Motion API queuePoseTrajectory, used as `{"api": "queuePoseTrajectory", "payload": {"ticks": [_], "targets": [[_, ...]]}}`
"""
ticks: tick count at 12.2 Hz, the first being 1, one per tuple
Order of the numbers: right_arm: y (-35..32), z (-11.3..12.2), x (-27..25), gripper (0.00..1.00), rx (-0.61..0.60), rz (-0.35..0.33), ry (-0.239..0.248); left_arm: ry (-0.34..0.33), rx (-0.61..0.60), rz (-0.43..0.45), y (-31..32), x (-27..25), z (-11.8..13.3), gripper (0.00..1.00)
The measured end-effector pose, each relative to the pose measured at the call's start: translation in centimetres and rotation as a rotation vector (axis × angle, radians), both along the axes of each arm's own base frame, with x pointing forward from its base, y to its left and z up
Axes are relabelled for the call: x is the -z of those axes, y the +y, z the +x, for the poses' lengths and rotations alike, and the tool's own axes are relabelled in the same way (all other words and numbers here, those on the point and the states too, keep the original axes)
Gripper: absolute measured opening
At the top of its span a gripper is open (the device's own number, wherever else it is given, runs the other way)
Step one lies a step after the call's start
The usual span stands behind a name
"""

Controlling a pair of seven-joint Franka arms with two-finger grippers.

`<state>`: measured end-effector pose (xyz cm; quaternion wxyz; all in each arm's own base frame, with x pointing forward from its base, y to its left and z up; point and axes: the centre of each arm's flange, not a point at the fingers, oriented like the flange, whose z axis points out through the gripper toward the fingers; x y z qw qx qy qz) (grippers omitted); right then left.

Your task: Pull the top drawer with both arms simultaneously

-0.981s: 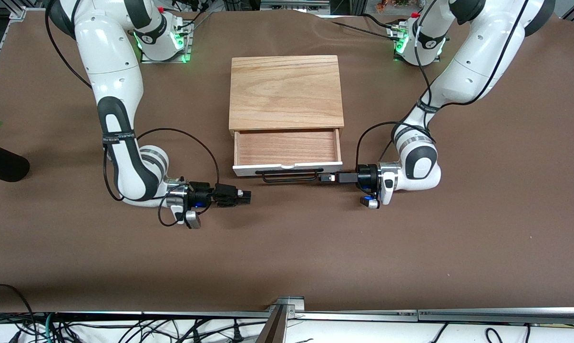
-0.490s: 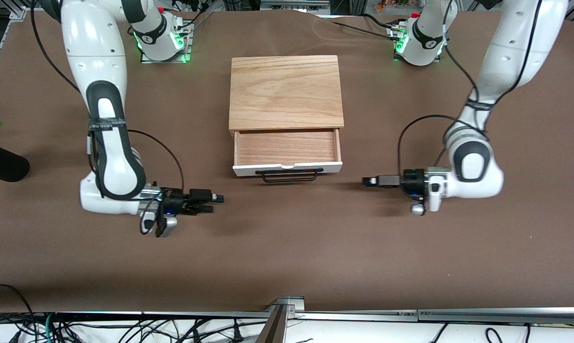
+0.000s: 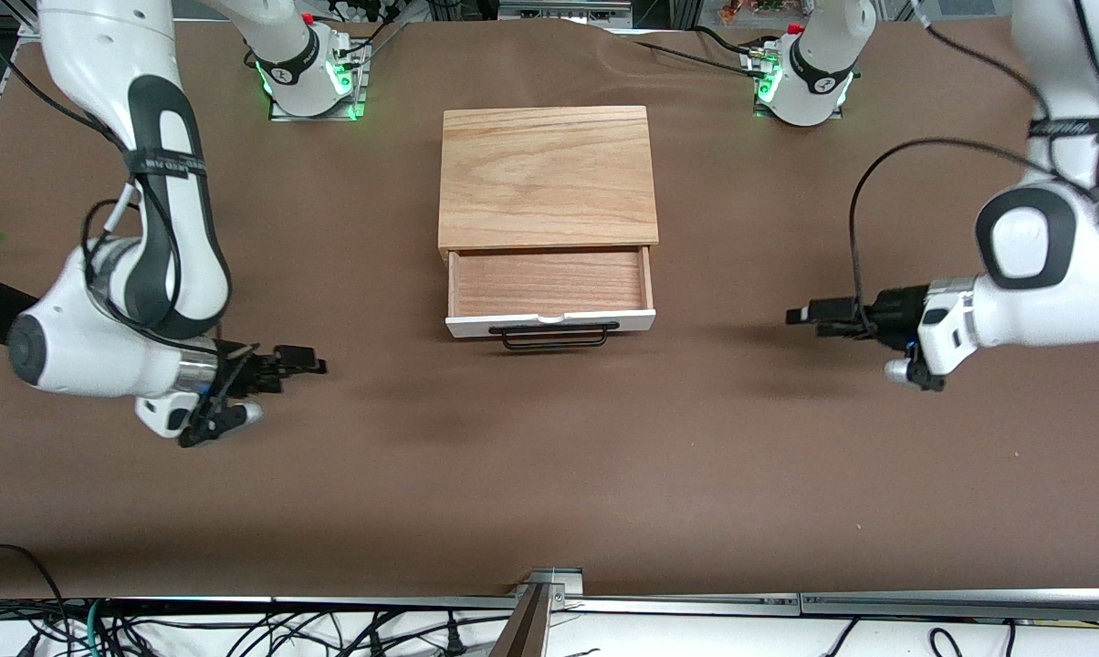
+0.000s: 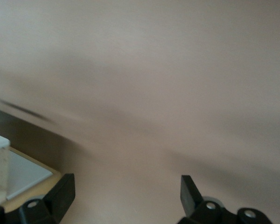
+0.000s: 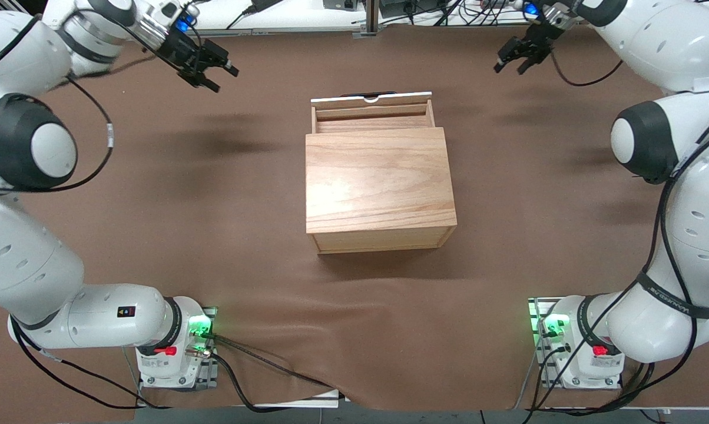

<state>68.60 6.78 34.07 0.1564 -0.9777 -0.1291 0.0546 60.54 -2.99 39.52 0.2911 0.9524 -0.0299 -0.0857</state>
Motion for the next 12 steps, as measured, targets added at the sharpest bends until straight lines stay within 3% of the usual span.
{"api": "queuePoseTrajectory", "payload": {"ticks": [3, 6, 9, 11, 12], "targets": [[-3.1, -1.6, -5.9, 1.0, 0.102, -0.177, 0.043, -0.067, 0.093, 0.272, 1.4, -9.3, -3.9, 1.0], [-3.9, -3.2, -11.8, 1.0, 0.156, -0.276, 0.027, -0.096, 0.112, 0.459, 1.4, -15.2, -7.4, 1.0], [-6.1, -4.1, -19.1, 1.0, 0.155, -0.377, -0.012, -0.15, 0.097, 0.555, 0.9, -19.0, -8.8, 1.0], [-7.7, -4.7, -23.1, 1.0, 0.157, -0.447, -0.059, -0.156, 0.089, 0.561, 1.4, -19.4, -8.7, 1.0], [-8.4, -5.4, -24.9, 1.0, 0.158, -0.446, -0.083, -0.149, 0.087, 0.561, 1.6, -19.1, -8.5, 1.0]]}}
